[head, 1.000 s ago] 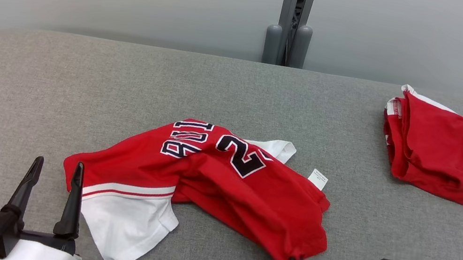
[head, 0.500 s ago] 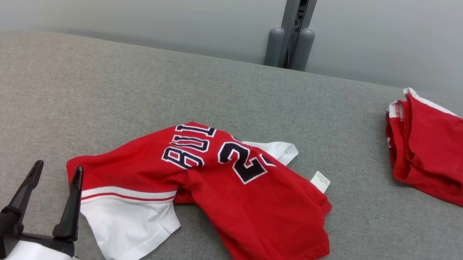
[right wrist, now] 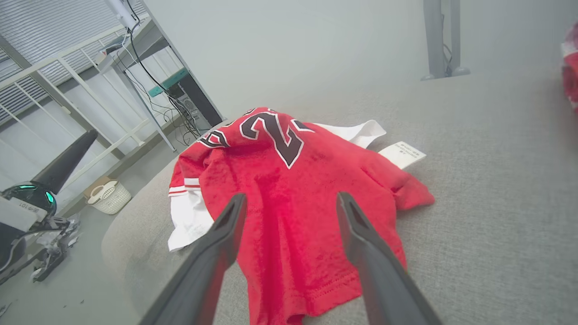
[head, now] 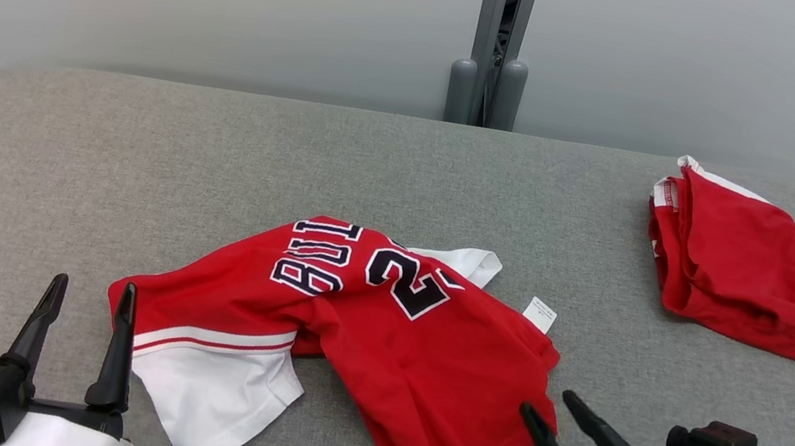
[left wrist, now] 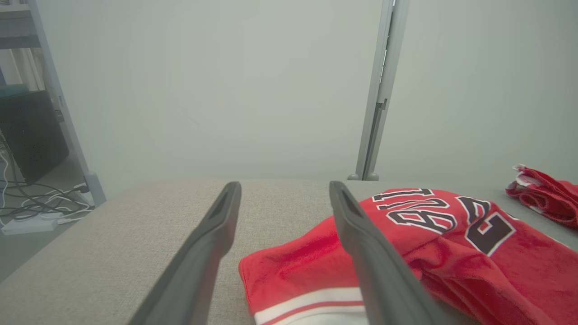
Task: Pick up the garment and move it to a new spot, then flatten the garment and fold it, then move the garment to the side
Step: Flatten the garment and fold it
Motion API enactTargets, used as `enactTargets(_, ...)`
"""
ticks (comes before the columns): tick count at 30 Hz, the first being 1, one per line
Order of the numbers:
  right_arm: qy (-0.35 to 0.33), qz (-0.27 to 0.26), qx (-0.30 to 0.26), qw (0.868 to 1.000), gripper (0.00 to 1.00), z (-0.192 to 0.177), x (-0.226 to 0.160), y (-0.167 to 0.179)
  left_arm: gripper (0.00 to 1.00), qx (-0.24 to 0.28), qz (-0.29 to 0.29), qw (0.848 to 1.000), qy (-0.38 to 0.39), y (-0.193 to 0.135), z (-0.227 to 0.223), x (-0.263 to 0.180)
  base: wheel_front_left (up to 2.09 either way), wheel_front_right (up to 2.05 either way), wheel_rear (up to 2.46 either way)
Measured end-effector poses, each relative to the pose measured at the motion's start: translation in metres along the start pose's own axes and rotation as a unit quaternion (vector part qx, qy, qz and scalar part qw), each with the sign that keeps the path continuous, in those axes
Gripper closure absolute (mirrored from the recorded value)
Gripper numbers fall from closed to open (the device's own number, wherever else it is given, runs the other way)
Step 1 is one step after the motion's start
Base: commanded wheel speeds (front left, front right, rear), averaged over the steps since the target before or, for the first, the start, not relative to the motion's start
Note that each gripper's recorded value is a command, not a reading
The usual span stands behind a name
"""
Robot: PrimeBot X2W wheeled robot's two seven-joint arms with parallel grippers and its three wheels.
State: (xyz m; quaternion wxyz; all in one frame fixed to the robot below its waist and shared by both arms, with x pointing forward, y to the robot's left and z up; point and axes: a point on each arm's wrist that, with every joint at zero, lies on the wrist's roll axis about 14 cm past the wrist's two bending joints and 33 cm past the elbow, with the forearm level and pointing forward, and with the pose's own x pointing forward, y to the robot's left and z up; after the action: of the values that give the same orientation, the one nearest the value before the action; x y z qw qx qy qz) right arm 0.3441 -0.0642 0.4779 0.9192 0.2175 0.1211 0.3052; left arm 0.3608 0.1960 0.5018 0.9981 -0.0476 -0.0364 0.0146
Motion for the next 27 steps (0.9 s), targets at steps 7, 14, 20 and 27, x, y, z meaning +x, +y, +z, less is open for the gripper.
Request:
enactTargets(7, -0.037, -0.055, -0.050, 0.997, 0.00, 0.014, 0.003, -0.030, 0.00, 0.001, 0.001, 1.000, -0.004, 0.001, 0.003, -0.001, 0.00, 0.00, 0.00)
enactTargets(14, -0.055, -0.117, -0.077, 0.989, 0.00, 0.017, 0.010, -0.057, 0.00, 0.004, 0.005, 1.000, -0.004, 0.004, 0.003, -0.003, 0.00, 0.00, 0.00)
enactTargets(20, -0.035, -0.132, -0.089, 0.987, 0.00, 0.015, 0.032, -0.064, 0.00, 0.005, 0.009, 1.000, -0.003, 0.007, 0.003, -0.006, 0.00, 0.00, 0.00)
enactTargets(27, 0.008, -0.153, -0.088, 0.984, 0.00, 0.006, 0.052, -0.077, 0.00, 0.004, 0.015, 1.000, -0.002, 0.010, 0.002, -0.008, 0.00, 0.00, 0.00)
